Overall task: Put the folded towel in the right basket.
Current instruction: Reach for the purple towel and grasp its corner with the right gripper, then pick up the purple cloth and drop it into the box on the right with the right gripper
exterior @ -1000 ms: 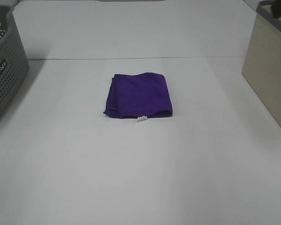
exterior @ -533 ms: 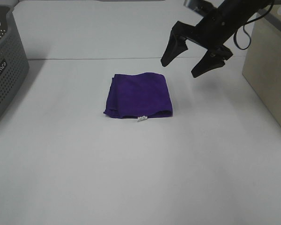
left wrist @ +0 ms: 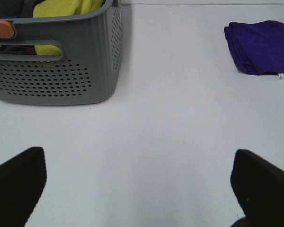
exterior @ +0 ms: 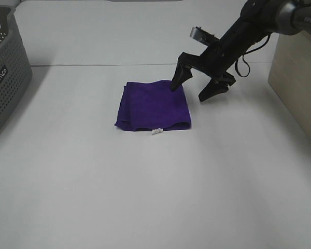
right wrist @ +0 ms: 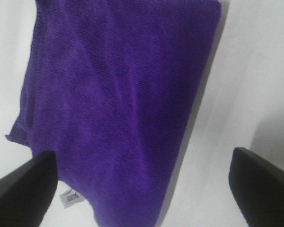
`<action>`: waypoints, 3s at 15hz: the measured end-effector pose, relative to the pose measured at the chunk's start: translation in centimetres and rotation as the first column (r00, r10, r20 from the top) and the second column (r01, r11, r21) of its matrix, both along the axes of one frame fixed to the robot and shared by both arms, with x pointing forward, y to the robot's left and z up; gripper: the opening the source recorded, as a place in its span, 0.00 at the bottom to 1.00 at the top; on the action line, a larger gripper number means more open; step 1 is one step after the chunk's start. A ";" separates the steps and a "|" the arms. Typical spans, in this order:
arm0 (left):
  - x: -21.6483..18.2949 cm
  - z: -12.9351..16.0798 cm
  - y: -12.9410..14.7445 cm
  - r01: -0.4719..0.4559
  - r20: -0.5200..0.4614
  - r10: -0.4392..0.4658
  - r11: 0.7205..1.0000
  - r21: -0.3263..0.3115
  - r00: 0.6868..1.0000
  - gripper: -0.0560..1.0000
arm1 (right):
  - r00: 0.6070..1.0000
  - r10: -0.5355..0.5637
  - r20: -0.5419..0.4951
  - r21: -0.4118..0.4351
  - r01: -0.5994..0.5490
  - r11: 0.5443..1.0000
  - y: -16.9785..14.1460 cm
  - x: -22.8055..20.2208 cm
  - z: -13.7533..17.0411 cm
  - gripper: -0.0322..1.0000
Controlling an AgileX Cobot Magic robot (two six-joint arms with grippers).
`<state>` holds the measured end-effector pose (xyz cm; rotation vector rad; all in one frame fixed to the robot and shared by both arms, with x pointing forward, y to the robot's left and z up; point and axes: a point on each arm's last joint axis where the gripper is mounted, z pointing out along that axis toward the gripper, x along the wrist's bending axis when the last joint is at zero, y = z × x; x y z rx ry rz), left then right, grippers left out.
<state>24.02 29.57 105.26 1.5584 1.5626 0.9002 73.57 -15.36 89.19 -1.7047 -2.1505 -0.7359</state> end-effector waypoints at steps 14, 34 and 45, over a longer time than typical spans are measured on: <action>0.0 0.0 0.0 0.000 0.000 0.000 1.000 0.000 1.000 0.99 | 0.994 0.036 0.099 -0.060 -0.030 0.998 10.8 -2.2 -3.6 0.08; 0.0 0.0 0.0 0.000 0.000 0.000 1.000 0.000 1.000 0.99 | 0.639 -0.373 0.672 -0.257 0.675 0.692 -27.0 -7.5 31.8 0.08; 0.0 0.0 0.0 0.000 0.000 0.000 1.000 0.000 1.000 0.99 | 0.790 -0.453 0.412 -0.340 0.595 0.729 -27.8 -3.9 21.1 0.91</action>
